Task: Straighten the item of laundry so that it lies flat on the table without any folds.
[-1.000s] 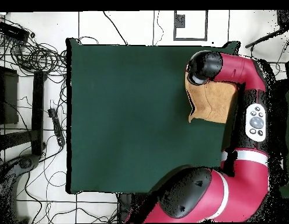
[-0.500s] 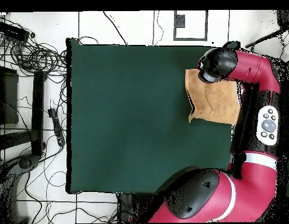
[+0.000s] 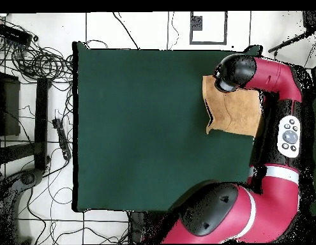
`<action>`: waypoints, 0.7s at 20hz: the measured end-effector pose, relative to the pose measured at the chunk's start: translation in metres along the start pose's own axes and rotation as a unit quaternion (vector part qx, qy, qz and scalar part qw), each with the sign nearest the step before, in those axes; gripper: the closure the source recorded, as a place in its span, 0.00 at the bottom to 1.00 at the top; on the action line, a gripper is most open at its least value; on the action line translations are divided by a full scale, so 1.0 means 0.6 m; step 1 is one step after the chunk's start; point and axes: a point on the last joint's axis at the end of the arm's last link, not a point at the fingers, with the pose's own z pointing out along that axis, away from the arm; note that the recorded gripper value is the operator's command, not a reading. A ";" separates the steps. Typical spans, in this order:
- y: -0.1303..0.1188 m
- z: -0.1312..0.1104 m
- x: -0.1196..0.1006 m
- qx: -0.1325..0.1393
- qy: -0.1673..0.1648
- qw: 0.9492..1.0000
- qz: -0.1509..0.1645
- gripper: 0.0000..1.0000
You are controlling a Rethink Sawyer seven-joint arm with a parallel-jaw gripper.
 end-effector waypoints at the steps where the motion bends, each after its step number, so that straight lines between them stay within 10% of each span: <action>1: 0.001 0.006 0.004 0.000 0.003 1.000 -0.001 0.00; 14: 0.000 0.083 0.019 0.001 0.013 1.000 0.009 0.00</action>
